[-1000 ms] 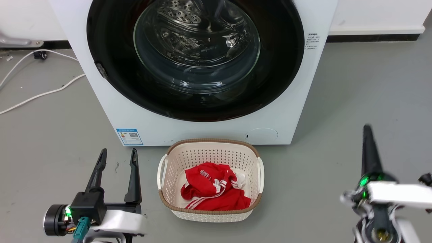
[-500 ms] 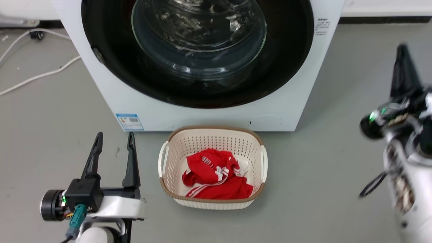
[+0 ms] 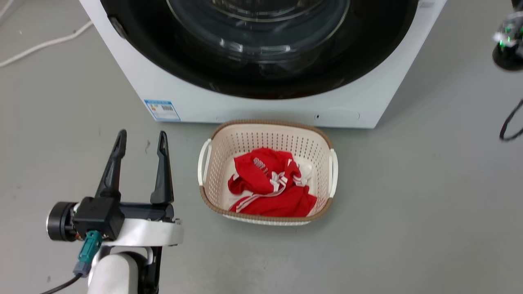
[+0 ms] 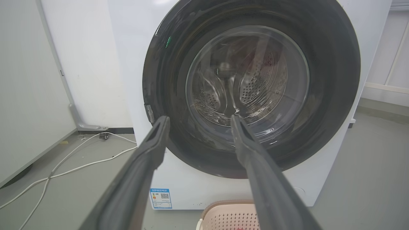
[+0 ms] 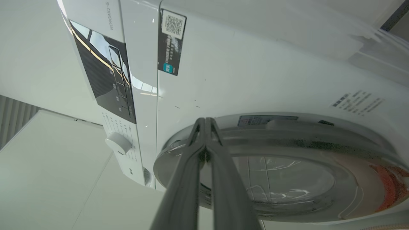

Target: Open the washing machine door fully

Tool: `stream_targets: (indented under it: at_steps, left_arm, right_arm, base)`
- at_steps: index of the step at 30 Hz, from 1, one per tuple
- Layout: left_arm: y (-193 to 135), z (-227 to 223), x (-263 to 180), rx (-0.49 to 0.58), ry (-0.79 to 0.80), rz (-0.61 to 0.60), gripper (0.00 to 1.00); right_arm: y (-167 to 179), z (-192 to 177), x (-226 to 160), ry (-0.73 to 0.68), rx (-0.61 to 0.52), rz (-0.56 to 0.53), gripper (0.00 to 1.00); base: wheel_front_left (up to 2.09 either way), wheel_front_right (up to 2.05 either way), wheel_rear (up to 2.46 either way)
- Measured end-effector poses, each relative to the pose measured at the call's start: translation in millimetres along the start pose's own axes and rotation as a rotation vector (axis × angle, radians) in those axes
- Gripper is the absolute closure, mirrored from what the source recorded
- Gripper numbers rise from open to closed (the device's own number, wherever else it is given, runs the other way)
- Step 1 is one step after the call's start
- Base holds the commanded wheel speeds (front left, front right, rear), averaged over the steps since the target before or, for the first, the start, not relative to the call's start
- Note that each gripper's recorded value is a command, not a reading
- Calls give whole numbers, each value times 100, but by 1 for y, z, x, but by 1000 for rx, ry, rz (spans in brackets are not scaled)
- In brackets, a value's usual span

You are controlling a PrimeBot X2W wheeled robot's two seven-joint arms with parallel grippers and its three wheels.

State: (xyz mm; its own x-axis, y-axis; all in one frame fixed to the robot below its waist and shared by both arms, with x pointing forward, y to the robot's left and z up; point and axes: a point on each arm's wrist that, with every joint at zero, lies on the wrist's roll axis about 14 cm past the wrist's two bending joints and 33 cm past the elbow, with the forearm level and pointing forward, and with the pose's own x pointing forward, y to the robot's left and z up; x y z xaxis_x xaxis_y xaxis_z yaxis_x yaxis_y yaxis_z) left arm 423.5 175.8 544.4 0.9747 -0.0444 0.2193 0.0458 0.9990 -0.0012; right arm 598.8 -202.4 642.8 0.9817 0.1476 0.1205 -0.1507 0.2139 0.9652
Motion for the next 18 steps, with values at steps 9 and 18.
stream_targets:
  at_steps: [9, 18]
  left_arm:
    - [-3, -14, 23, 5, 3, -22, 0]
    - [-5, -25, 32, 5, 14, -38, 0]
  right_arm:
    - [-18, -42, 49, 238, -190, -113, 100]
    - [-34, -63, 71, 325, -274, -178, 100]
  base:
    - [0, 0, 0]
    - [0, 0, 0]
